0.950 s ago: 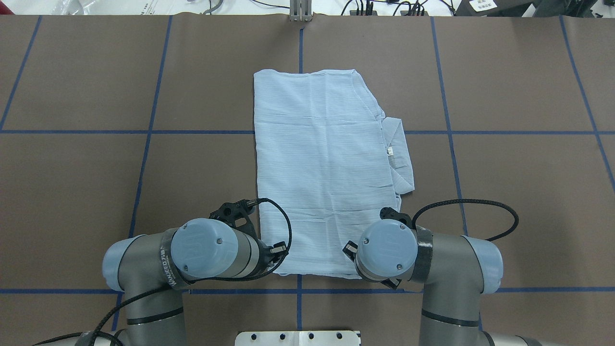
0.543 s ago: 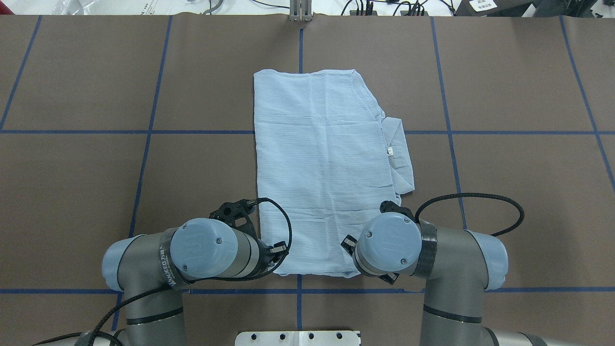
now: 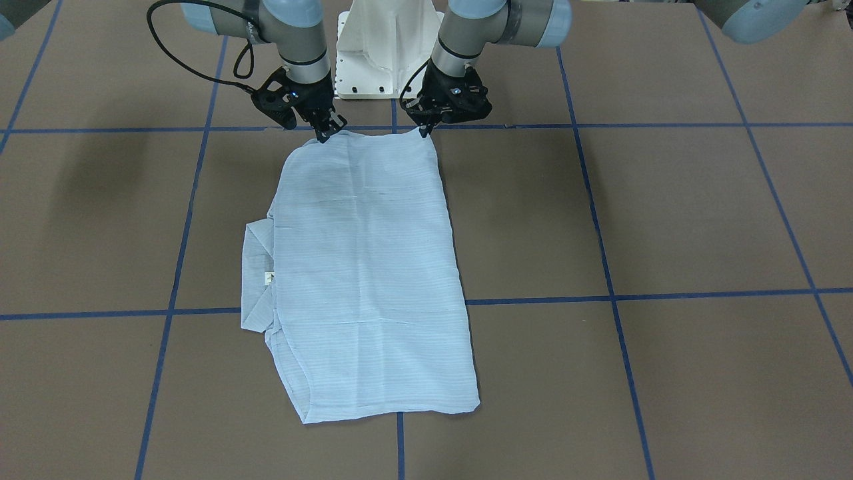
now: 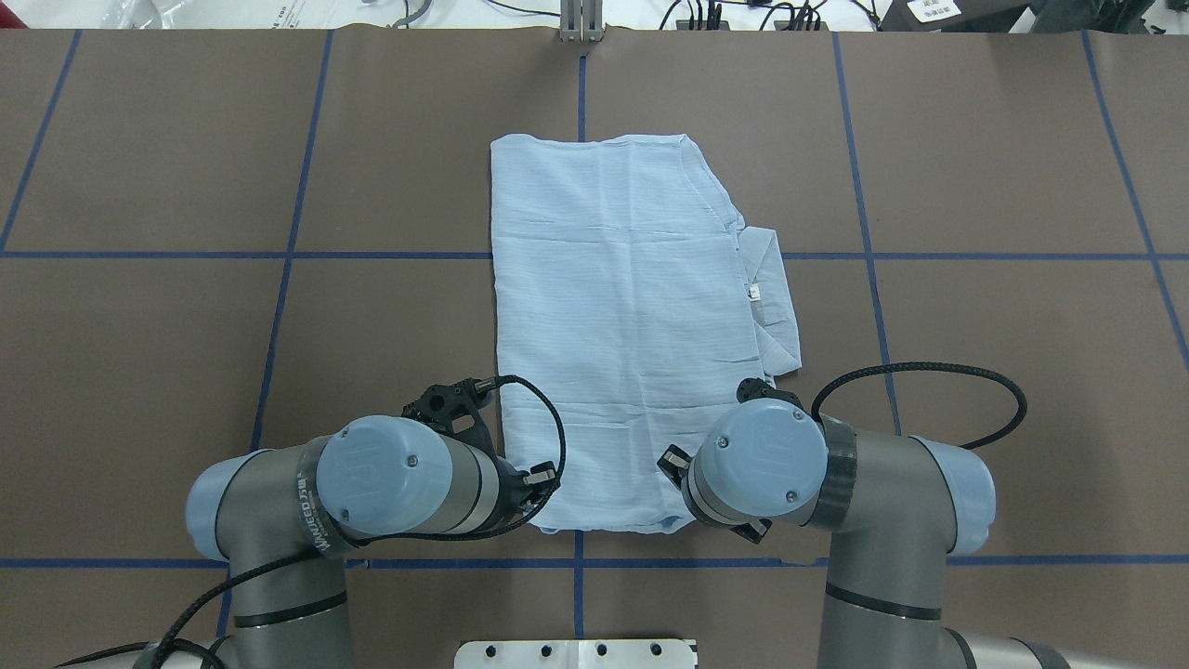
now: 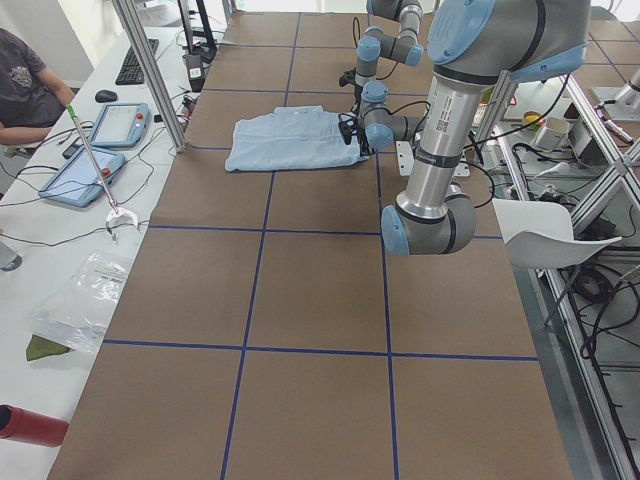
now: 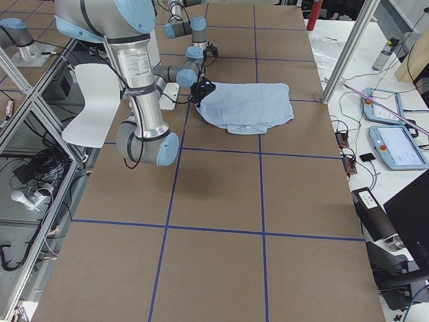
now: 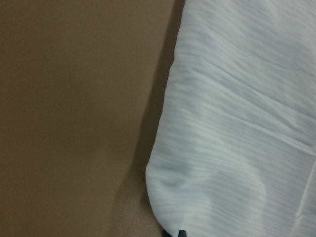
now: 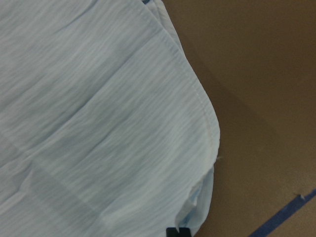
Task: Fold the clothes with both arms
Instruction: 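Lift the near edge with both grippers and fold it away from the robot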
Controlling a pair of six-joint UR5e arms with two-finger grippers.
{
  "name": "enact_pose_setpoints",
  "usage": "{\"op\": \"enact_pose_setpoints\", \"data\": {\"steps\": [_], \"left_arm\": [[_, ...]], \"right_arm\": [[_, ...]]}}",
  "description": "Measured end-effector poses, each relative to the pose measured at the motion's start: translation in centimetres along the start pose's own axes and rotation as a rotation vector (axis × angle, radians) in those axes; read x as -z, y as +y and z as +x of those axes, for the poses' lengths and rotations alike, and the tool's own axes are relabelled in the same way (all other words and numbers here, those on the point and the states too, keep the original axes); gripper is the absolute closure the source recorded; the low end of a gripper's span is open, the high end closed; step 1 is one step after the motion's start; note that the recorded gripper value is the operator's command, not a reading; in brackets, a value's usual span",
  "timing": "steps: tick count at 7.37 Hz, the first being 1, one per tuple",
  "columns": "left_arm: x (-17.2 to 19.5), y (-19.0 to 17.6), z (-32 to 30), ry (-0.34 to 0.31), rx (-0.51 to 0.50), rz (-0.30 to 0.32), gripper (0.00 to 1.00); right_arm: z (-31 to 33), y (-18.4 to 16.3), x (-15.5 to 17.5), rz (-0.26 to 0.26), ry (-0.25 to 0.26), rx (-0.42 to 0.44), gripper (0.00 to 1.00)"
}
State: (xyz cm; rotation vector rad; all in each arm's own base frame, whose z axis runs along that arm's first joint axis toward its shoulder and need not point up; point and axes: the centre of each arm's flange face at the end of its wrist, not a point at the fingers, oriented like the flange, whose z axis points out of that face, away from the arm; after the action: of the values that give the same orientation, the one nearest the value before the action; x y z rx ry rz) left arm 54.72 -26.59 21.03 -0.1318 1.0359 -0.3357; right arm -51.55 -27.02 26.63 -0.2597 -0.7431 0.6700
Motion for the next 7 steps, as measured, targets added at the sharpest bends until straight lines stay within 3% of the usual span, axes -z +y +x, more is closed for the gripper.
{"op": "enact_pose_setpoints", "data": {"steps": [3, 5, 7], "left_arm": [[7.4, 2.6, 0.1, -0.019, -0.010, -0.018, 1.00], [9.0, 4.6, -0.4, -0.039, -0.026, -0.045, 1.00], [11.1, 6.0, -1.2, -0.077, -0.032, -0.083, 1.00]], "right_arm": [[2.7, 1.8, 4.7, -0.079, -0.045, 0.037, 1.00], [4.7, 3.9, 9.0, -0.193, -0.058, 0.072, 1.00], [6.3, 4.7, 12.9, -0.253, -0.052, 0.086, 1.00]]}}
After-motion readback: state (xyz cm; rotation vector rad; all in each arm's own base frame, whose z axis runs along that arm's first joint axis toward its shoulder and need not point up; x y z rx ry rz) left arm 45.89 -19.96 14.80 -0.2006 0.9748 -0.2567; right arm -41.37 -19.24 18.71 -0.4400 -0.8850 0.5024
